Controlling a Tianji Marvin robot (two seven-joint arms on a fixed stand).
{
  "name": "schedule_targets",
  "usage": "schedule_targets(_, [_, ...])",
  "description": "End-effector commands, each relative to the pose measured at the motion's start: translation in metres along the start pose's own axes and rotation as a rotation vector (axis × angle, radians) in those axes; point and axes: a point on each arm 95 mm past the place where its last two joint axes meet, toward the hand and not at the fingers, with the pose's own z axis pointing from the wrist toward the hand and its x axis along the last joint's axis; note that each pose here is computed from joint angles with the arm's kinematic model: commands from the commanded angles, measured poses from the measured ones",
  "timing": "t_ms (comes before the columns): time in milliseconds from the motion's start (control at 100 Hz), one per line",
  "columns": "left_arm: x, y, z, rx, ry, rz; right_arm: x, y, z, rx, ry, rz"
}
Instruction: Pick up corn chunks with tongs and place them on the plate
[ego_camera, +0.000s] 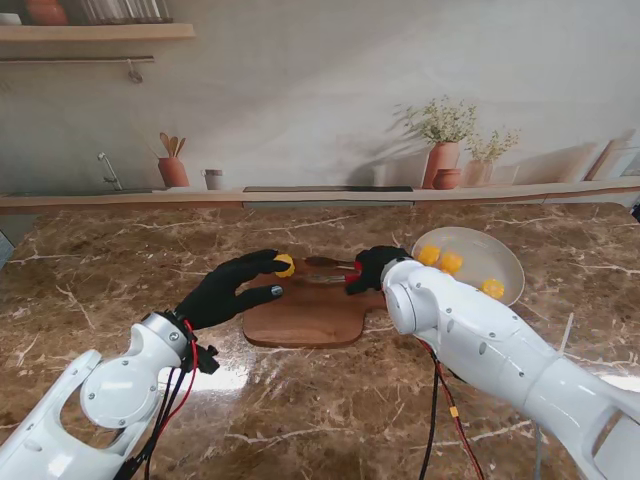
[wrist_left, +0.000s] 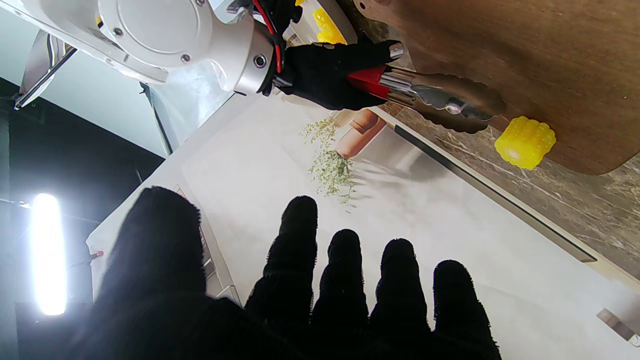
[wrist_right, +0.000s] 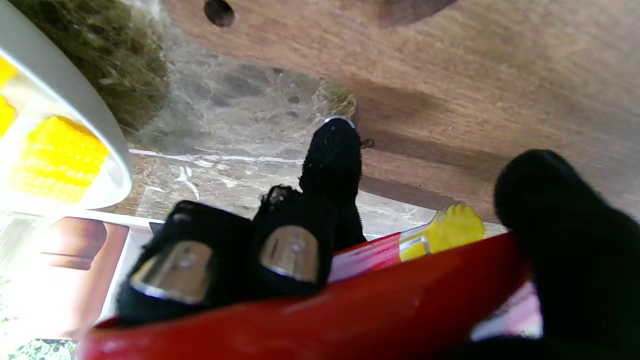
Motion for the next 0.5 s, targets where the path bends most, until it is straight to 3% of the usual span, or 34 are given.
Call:
schedule_targets(0, [0.0, 0.003, -0.001, -0.006, -0.004, -0.005, 0.008, 0.003, 0.003, 0.007, 0.005, 0.009])
schedule_targets(490, [0.0, 0.004, -0.004, -0.005, -0.015, -0.009, 0.03, 0.006, 0.022, 0.012, 0.002, 0.014])
